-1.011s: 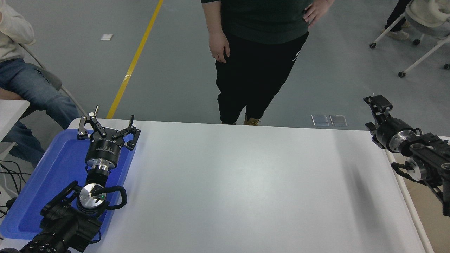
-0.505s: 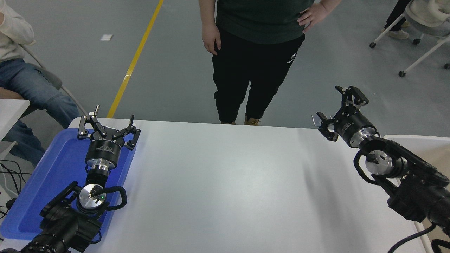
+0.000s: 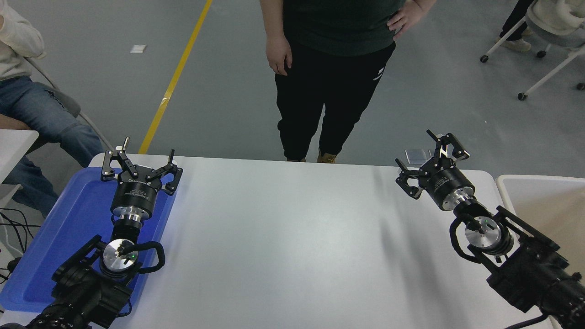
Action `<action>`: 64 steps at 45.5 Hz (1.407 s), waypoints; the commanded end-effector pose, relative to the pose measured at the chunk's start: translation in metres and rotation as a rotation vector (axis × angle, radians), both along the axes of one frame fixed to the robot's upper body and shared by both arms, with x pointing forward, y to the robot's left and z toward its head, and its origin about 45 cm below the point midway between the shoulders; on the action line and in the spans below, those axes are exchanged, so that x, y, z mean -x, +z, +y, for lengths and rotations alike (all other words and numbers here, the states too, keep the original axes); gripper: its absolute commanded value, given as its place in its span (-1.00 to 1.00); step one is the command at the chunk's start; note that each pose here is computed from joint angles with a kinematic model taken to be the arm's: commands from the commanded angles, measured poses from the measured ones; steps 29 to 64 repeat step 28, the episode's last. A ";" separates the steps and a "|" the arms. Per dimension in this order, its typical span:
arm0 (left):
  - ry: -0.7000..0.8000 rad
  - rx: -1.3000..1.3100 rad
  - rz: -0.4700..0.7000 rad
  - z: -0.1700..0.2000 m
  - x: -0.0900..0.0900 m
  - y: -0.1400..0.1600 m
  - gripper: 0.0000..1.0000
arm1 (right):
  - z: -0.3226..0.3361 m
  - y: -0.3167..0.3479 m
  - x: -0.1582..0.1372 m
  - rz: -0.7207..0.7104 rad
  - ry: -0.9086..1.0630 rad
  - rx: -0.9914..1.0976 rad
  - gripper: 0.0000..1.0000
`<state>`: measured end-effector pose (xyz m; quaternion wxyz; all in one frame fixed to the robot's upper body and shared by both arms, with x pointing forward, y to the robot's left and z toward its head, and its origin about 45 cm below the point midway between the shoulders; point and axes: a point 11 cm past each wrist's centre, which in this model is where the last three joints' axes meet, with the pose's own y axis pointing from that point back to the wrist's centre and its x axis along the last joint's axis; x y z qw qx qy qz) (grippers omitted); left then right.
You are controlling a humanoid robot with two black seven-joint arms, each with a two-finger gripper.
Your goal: Pick up paper ball place in dustbin
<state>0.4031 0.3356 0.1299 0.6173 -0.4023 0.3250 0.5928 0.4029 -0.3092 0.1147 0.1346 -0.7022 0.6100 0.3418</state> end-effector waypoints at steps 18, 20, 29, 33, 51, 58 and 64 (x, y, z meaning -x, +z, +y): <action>0.000 0.001 0.000 0.000 0.000 0.000 1.00 | -0.021 -0.022 0.017 0.022 -0.045 -0.087 1.00; 0.000 -0.001 0.000 0.000 0.000 0.000 1.00 | -0.021 -0.022 0.017 0.022 -0.045 -0.087 1.00; 0.000 0.001 0.000 0.000 0.000 0.000 1.00 | -0.021 -0.023 0.018 0.024 -0.045 -0.085 1.00; 0.000 0.001 0.000 0.000 0.000 0.000 1.00 | -0.021 -0.023 0.018 0.024 -0.045 -0.085 1.00; 0.000 0.001 0.000 0.000 0.000 0.000 1.00 | -0.021 -0.023 0.018 0.024 -0.045 -0.085 1.00; 0.000 0.001 0.000 0.000 0.000 0.000 1.00 | -0.021 -0.023 0.018 0.024 -0.045 -0.085 1.00; 0.000 0.001 0.000 0.000 0.000 0.000 1.00 | -0.021 -0.023 0.018 0.024 -0.045 -0.085 1.00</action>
